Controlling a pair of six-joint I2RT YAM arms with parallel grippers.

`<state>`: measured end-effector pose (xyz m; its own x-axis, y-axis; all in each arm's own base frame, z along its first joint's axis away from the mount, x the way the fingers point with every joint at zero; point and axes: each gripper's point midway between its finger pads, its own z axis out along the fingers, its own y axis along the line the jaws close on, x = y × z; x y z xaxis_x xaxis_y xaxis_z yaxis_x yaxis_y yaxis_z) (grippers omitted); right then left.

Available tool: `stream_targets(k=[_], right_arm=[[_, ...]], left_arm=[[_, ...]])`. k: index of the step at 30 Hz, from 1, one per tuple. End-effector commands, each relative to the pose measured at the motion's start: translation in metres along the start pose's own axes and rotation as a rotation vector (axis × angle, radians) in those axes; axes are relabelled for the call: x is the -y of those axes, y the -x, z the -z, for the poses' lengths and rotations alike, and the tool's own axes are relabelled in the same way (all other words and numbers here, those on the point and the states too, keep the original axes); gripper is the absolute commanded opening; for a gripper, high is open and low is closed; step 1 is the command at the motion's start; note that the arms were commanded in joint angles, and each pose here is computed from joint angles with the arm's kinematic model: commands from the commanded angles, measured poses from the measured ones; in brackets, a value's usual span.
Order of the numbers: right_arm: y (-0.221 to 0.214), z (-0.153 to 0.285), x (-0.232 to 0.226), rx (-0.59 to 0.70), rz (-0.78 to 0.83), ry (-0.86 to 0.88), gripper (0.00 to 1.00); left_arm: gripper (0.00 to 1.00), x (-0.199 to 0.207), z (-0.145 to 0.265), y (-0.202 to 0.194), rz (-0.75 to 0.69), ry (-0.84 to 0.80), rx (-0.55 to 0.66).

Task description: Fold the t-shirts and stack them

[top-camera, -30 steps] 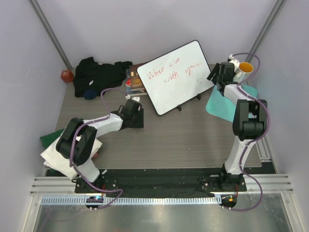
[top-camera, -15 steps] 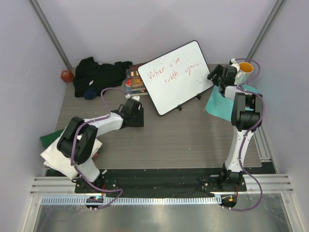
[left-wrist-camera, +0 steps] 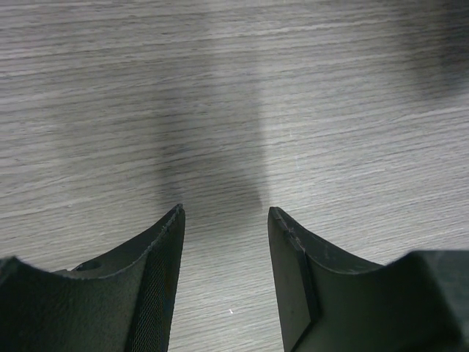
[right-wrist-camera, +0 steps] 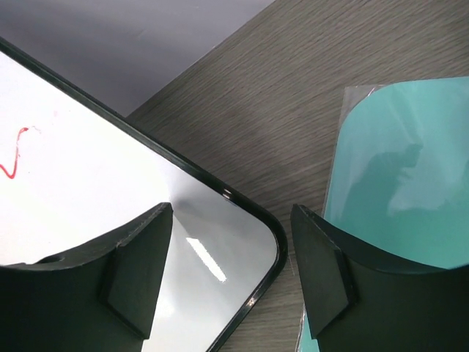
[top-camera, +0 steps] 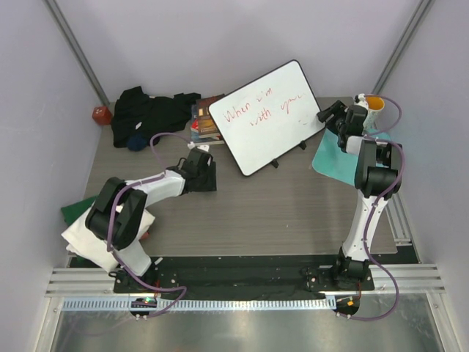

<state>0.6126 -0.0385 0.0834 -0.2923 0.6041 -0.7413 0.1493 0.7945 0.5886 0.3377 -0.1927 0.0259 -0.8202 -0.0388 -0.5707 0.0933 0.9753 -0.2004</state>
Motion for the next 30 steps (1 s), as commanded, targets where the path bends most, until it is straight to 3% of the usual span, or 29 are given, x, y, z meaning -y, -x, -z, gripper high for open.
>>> stream_targets(k=[1,10,30], right_arm=[[0.027,0.008,-0.030,0.063,-0.026,0.140,0.70],[0.021,0.009,-0.039,0.045,-0.054,0.209,0.61],[0.023,-0.005,-0.015,0.064,0.016,0.111,0.70]], left_arm=[[0.50,0.004,0.022,0.028,0.046,-0.017,0.101],[0.51,-0.002,0.035,0.032,0.058,0.002,0.133],[0.51,0.001,0.036,0.031,0.067,-0.015,0.139]])
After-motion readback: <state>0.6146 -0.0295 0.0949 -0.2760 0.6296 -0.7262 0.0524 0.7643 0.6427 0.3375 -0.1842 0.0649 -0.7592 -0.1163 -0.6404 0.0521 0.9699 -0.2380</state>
